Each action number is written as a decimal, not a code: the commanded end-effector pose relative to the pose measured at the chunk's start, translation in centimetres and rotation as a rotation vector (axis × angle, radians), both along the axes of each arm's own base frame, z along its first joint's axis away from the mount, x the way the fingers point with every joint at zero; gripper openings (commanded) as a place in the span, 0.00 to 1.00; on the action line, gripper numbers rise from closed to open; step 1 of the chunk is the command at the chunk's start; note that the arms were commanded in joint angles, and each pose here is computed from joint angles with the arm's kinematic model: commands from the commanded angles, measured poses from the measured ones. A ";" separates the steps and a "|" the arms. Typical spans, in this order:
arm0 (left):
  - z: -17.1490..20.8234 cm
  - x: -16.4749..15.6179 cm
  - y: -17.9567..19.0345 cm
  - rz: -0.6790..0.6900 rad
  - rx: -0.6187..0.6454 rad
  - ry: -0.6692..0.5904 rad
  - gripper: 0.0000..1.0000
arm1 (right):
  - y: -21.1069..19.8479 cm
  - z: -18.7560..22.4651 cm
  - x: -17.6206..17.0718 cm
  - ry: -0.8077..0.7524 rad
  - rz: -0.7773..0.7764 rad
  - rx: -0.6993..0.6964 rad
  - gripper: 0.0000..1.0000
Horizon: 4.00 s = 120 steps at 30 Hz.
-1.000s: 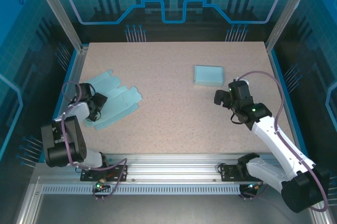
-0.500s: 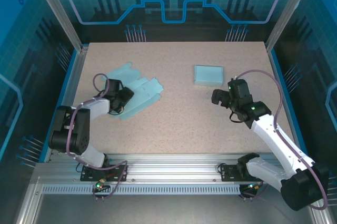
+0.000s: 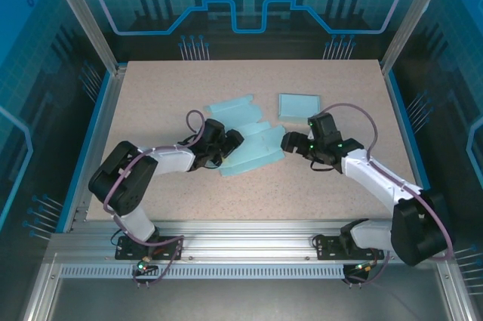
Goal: Fold the paper box
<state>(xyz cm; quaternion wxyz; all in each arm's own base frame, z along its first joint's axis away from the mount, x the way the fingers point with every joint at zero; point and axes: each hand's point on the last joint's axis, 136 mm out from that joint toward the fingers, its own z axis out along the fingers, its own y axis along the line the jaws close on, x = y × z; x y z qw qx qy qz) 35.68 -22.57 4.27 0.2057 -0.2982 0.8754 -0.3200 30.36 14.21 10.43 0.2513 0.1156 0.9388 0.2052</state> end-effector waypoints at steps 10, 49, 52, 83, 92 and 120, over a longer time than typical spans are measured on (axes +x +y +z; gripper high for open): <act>2.7 -1.6 2.1 -0.150 0.220 -0.086 0.80 | 3.0 -5.2 -2.4 0.143 -0.059 0.102 0.83; -2.2 -6.6 0.2 -0.264 0.147 -0.035 0.57 | 10.1 -6.8 4.4 -0.006 0.054 0.232 0.48; -2.1 -6.5 0.8 -0.246 0.150 -0.027 0.56 | 9.3 -6.7 4.1 -0.007 0.041 0.201 0.47; -1.6 -6.5 2.6 -0.191 0.138 -0.004 0.57 | 6.1 -4.4 3.6 0.055 0.010 -0.035 0.54; -1.7 -6.5 2.4 -0.182 0.121 -0.001 0.57 | 4.5 -6.4 2.1 0.148 -0.053 -0.081 0.58; -2.0 -6.3 1.9 -0.190 0.105 0.005 0.58 | 9.7 -7.4 2.2 0.122 0.069 0.150 0.52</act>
